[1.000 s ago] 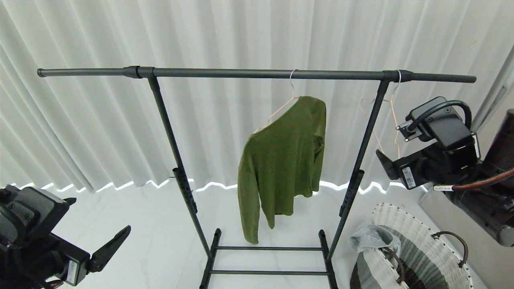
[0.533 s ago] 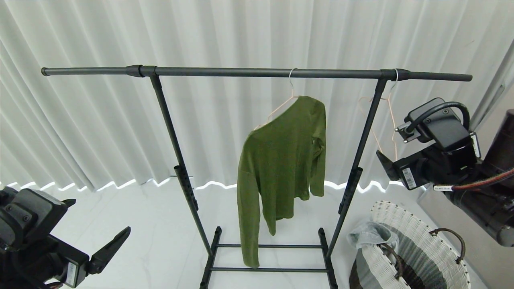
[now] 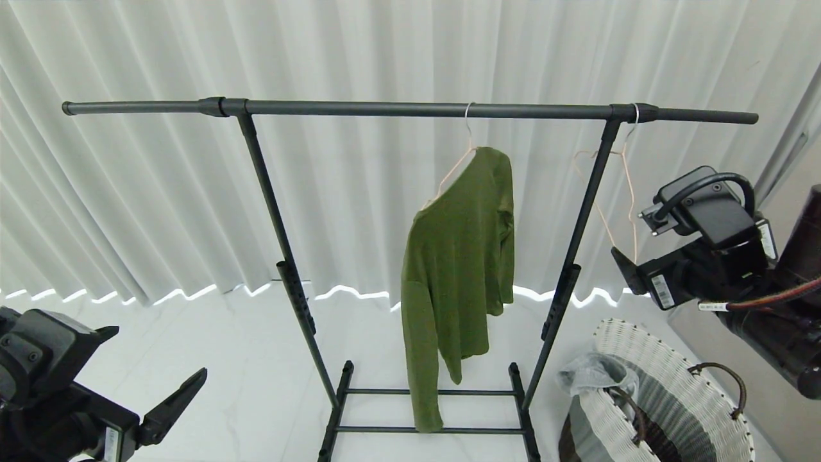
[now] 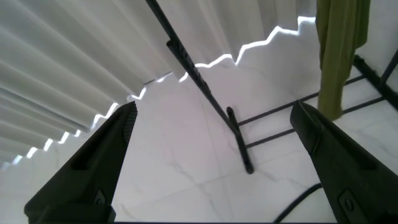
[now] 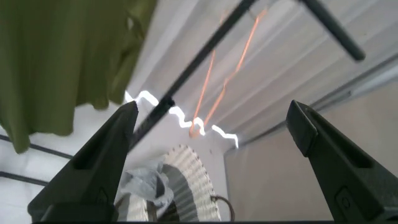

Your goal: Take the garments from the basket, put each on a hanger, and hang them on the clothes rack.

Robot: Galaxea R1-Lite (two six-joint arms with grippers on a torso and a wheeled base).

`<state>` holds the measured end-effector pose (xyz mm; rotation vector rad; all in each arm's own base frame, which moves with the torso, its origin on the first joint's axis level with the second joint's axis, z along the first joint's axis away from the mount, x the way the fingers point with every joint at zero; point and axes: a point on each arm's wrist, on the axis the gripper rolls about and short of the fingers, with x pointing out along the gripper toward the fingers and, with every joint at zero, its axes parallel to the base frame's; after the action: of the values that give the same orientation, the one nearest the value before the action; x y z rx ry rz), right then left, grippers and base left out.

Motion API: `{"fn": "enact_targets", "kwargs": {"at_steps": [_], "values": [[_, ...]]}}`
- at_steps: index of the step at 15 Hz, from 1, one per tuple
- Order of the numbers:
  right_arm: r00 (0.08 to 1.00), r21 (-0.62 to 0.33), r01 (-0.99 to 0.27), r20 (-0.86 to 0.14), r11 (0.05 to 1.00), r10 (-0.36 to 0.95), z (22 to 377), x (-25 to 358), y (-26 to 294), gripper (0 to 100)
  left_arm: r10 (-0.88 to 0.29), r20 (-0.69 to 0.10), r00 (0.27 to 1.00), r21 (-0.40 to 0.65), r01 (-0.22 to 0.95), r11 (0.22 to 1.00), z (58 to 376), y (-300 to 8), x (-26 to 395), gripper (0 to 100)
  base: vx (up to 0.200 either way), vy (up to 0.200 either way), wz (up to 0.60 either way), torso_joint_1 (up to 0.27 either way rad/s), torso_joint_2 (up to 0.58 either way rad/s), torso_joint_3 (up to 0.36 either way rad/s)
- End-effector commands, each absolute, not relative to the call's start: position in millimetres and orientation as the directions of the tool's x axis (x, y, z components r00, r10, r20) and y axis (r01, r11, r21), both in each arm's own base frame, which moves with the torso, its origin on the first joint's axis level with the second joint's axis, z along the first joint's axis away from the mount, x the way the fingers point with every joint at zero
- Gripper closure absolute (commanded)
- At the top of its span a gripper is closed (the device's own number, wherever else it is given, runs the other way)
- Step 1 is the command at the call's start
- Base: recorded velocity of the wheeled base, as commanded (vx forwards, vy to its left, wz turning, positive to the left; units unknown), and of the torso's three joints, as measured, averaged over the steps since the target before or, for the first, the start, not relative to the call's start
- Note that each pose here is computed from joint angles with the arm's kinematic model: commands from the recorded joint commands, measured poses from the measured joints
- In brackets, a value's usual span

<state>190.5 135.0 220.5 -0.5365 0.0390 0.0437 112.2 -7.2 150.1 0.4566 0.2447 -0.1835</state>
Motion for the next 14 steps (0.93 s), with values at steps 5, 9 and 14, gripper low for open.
{"fn": "enact_targets", "kwargs": {"at_steps": [5,9,14], "values": [[0.982,-0.529,0.076,-0.107,0.845,-0.155,189,160,72,0,-0.118,-0.27,0.956,0.39,0.22,0.894,149,-7,110,0,0.0,0.0,0.0,-0.208,0.49,0.28],[0.949,-0.513,0.155,-0.16,0.844,-0.271,162,138,40,0,-0.118,-0.276,0.954,0.389,0.223,0.894,147,-7,109,0,0.0,0.0,0.0,-0.204,0.51,0.298],[0.892,-0.511,0.25,-0.209,0.822,-0.401,137,116,14,0,-0.121,-0.27,0.955,0.389,0.223,0.894,148,-7,108,0,0.0,0.0,0.0,-0.179,0.49,0.304]]}}
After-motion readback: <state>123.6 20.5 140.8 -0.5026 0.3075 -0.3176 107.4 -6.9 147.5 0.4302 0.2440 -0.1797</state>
